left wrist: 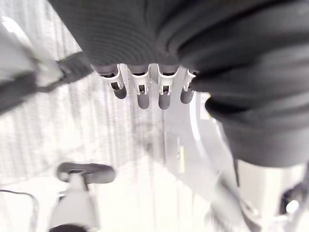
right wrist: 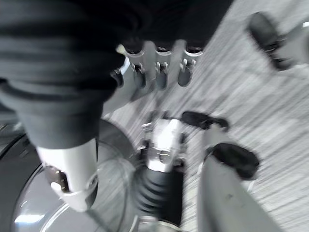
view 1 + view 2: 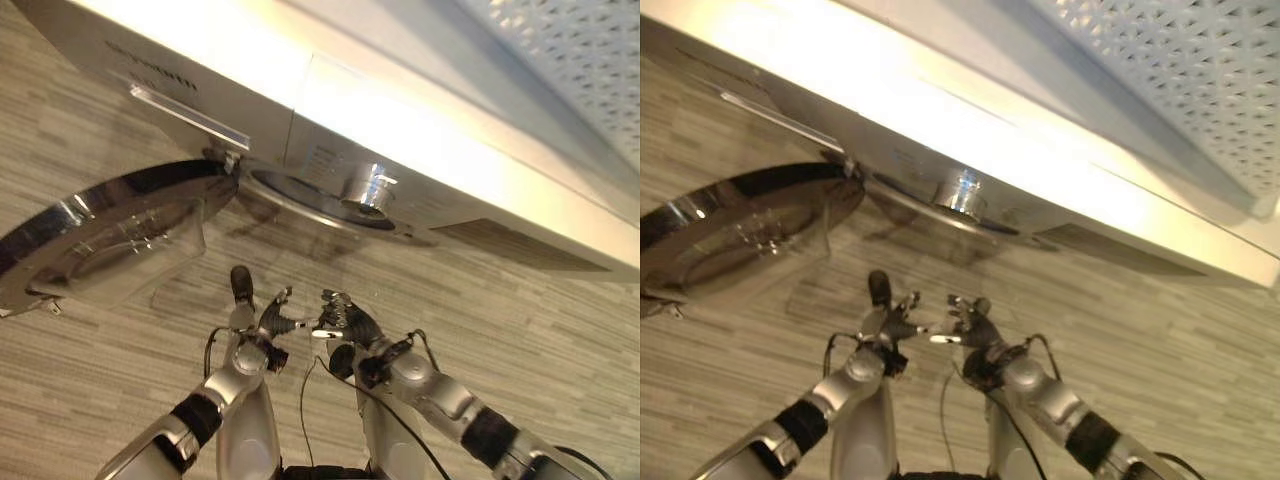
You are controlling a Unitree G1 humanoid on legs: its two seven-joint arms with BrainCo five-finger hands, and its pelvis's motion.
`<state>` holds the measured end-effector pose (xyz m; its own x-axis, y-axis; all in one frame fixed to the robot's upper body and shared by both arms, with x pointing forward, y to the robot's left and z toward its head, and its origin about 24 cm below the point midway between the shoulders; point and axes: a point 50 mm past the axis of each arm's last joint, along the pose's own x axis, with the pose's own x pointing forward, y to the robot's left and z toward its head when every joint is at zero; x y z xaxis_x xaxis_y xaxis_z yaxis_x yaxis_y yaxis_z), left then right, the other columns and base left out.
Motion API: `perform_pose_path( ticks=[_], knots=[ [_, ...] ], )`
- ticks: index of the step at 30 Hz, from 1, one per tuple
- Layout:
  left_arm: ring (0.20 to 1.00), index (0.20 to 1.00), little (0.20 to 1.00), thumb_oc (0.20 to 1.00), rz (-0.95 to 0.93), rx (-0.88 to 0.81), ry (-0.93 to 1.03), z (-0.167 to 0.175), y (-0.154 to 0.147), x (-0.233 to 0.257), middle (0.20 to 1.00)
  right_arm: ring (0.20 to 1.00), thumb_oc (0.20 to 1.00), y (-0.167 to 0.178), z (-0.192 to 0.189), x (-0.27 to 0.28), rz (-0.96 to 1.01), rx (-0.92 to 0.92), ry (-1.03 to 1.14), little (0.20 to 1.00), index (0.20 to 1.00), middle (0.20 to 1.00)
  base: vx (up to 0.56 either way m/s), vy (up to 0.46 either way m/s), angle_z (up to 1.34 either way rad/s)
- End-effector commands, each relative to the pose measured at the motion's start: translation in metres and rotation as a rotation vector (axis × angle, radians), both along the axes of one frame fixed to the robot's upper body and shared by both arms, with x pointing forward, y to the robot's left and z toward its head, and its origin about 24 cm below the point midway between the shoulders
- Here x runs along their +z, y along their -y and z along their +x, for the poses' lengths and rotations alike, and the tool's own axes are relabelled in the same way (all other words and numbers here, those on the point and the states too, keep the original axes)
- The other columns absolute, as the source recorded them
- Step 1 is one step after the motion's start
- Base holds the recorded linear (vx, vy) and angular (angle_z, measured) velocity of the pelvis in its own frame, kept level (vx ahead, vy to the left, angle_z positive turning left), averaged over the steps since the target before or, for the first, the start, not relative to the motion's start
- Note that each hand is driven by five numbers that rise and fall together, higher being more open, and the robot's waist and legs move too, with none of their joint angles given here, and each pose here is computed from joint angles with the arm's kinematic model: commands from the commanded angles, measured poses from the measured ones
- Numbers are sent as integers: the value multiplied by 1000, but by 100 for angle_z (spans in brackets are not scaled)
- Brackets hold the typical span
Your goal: Grab the laundry basket,head to the washer,open it,put in the laundry and shut it.
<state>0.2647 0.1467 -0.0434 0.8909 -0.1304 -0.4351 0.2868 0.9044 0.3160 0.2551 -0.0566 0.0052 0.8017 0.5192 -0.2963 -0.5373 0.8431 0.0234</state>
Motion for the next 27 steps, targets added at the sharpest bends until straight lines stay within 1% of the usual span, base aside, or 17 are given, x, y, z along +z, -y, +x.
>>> perform_pose_path(
  ticks=[1, 4, 6, 7, 8, 10, 11, 12, 14, 15, 16, 19, 21, 22, 23, 25, 27],
  knots=[
    [1000, 1000, 1000, 1000, 86, 24, -61, -18, -17, -25, 1000, 1000, 1000, 55, -28, -62, -170, -121, -182, 1000, 1000, 1000, 88, 28, -3],
    [1000, 1000, 1000, 1000, 200, 123, -214, -53, -47, -60, 1000, 1000, 1000, 63, -34, -81, -211, -165, -238, 1000, 1000, 1000, 110, 17, 3],
    [1000, 1000, 1000, 1000, 257, 175, -314, -75, -61, -77, 1000, 1000, 1000, 63, -42, -92, -223, -172, -278, 1000, 1000, 1000, 105, 14, 4],
    [1000, 1000, 1000, 1000, 258, 175, -314, -76, -60, -78, 1000, 1000, 1000, 63, -43, -92, -224, -171, -279, 1000, 1000, 1000, 147, 23, 1],
    [1000, 1000, 1000, 1000, 277, 254, -431, -102, -72, -93, 1000, 1000, 1000, 62, -54, -104, -222, -180, -339, 1000, 1000, 1000, 133, 28, 3],
    [1000, 1000, 1000, 1000, 303, 306, -543, -127, -81, -104, 1000, 1000, 1000, 62, -66, -114, -224, -194, -392, 1000, 1000, 1000, 142, 38, 1],
    [1000, 1000, 1000, 1000, 303, 306, -543, -127, -81, -104, 1000, 1000, 1000, 62, -66, -114, -224, -194, -392, 1000, 1000, 1000, 158, 48, 4],
    [1000, 1000, 1000, 1000, 330, 342, -632, -150, -91, -111, 1000, 1000, 1000, 63, -75, -119, -212, -214, -422, 1000, 1000, 1000, 151, 51, 10],
    [1000, 1000, 1000, 1000, 350, 400, -730, -176, -101, -116, 1000, 1000, 1000, 69, -76, -118, -177, -286, -418, 1000, 1000, 1000, 142, 52, 4],
    [1000, 1000, 1000, 1000, 350, 400, -730, -176, -101, -116, 1000, 1000, 1000, 69, -76, -118, -177, -286, -418, 1000, 1000, 1000, 135, 41, -8],
    [1000, 1000, 1000, 1000, 350, 455, -789, -196, -109, -117, 1000, 1000, 1000, 77, -76, -112, -147, -331, -387, 1000, 1000, 1000, 94, 25, -12],
    [1000, 1000, 1000, 1000, 345, 500, -823, -208, -115, -118, 1000, 1000, 1000, 85, -69, -101, -127, -368, -332, 1000, 1000, 1000, 100, 31, -11],
    [1000, 1000, 1000, 1000, 301, 642, -902, -241, -133, -115, 1000, 1000, 1000, 153, -72, -102, -230, -611, -297, 1000, 1000, 1000, 134, 18, -10],
    [1000, 1000, 1000, 1000, 301, 642, -902, -240, -133, -115, 1000, 1000, 1000, 153, -72, -102, -230, -611, -297, 1000, 1000, 1000, 108, 0, -17],
    [1000, 1000, 1000, 1000, 258, 772, -929, -254, -150, -110, 1000, 1000, 1000, 203, -66, -89, -292, -797, -248, 1000, 1000, 1000, 74, -11, -14],
    [1000, 1000, 1000, 1000, 226, 914, -903, -259, -170, -101, 1000, 1000, 1000, 256, -58, -62, -312, -990, -153, 1000, 1000, 1000, 78, -29, -5],
    [1000, 1000, 1000, 1000, 230, 942, -872, -254, -182, -95, 1000, 1000, 1000, 304, -56, -27, -367, -1119, -47, 1000, 1000, 1000, 23, -16, 0]
  ],
)
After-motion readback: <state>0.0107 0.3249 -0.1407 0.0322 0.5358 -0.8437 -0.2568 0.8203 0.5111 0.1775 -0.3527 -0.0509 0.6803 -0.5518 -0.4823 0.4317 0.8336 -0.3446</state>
